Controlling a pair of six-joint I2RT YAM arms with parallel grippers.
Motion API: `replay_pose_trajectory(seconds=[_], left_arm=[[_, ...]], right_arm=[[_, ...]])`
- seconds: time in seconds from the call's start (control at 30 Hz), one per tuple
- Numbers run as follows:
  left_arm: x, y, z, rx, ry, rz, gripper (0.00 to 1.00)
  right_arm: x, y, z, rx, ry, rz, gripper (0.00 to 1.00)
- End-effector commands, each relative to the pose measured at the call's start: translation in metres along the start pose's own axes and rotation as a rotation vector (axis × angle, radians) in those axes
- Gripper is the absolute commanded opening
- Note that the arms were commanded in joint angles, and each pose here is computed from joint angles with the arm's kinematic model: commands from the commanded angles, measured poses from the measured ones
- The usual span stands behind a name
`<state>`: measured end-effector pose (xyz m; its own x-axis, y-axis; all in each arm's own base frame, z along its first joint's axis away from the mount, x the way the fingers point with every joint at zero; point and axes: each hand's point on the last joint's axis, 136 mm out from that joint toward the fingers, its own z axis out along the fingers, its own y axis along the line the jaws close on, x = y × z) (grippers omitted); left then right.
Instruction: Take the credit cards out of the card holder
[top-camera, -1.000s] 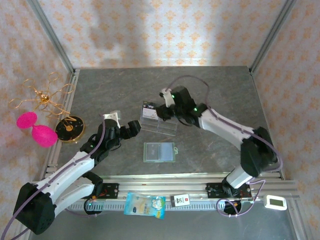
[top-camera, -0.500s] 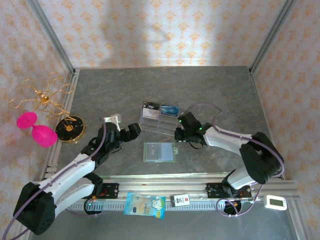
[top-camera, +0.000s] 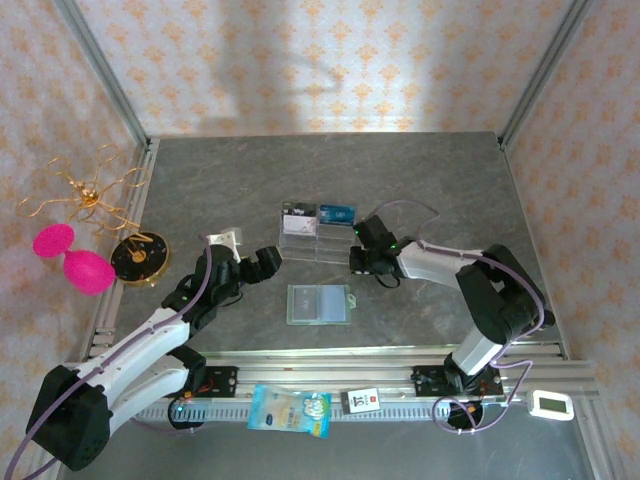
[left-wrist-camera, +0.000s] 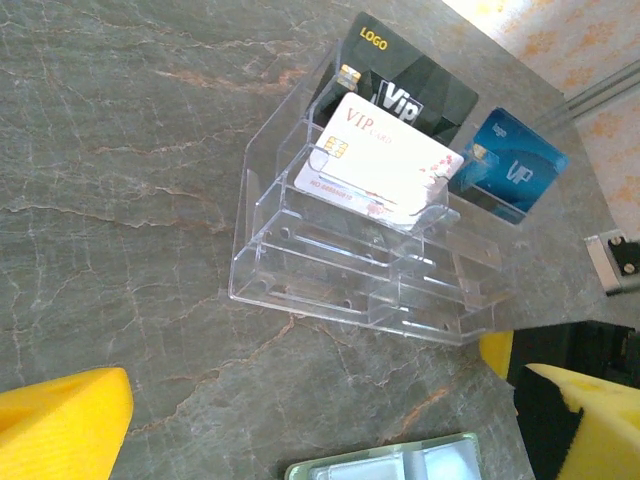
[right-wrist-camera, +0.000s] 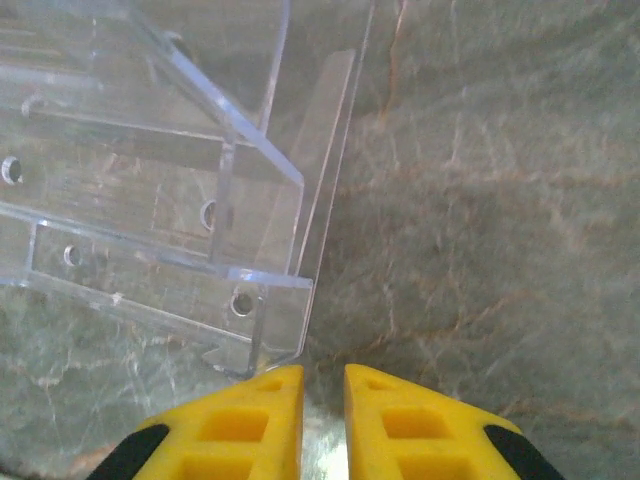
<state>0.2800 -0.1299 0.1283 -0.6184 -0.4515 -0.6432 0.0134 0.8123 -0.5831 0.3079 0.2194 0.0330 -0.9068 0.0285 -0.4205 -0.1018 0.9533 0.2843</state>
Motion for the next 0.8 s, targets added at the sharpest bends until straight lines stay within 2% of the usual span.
replay_pose_trajectory(seconds=[0.0, 0.2, 0.33, 0.4, 0.57, 0.77], left_arm=[[-0.009, -0.004, -0.005, 0.006, -0.026, -0.006, 0.99], [-0.007, -0.004, -0.006, 0.011, -0.021, -0.010, 0.99], [-0.004, -0.007, -0.008, 0.031, -0.007, 0.000, 0.99], [0.000, -0.010, -0.009, 0.051, 0.001, -0.001, 0.99], [0.027, -0.009, -0.004, 0.051, 0.043, -0.015, 0.98], [0.032, 0.007, -0.011, -0.004, 0.013, -0.055, 0.99]], right_arm=[[-0.034, 0.001, -0.001, 0.023, -0.099, -0.008, 0.18], [-0.053, -0.002, 0.001, 0.045, -0.118, -0.009, 0.21], [-0.051, 0.004, -0.015, 0.004, -0.132, -0.009, 0.24], [-0.041, 0.013, -0.027, -0.043, -0.141, -0.033, 0.27], [0.012, 0.072, -0.051, -0.106, -0.169, -0.278, 0.28], [0.063, 0.127, -0.050, -0.157, -0.149, -0.440, 0.30]])
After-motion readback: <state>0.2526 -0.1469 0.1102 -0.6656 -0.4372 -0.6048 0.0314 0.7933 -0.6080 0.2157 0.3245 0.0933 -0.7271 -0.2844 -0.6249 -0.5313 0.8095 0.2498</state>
